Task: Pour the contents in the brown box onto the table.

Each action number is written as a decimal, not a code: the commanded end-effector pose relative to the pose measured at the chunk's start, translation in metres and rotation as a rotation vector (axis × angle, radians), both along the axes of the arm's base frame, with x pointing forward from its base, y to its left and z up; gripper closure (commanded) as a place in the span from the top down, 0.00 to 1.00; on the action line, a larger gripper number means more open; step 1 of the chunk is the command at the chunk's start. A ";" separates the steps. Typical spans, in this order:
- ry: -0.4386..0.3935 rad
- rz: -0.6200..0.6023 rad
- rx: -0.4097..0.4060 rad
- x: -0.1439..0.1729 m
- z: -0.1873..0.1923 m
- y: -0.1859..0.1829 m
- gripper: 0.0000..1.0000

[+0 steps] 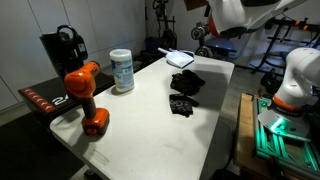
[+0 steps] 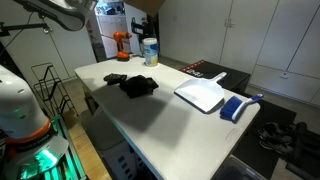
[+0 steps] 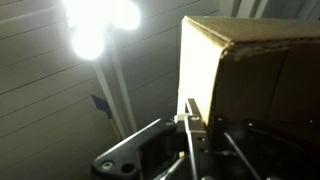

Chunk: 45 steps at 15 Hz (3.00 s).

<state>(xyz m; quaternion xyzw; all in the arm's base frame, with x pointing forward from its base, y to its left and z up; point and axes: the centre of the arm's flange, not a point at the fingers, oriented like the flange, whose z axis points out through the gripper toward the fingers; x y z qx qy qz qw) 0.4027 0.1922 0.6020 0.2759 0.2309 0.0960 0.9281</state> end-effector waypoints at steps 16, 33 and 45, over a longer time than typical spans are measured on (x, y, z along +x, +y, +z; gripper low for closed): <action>0.011 -0.025 0.783 -0.007 0.035 -0.013 0.05; -0.019 -0.165 1.575 0.030 0.034 -0.078 0.01; -0.047 -0.254 1.945 0.040 0.027 -0.100 0.05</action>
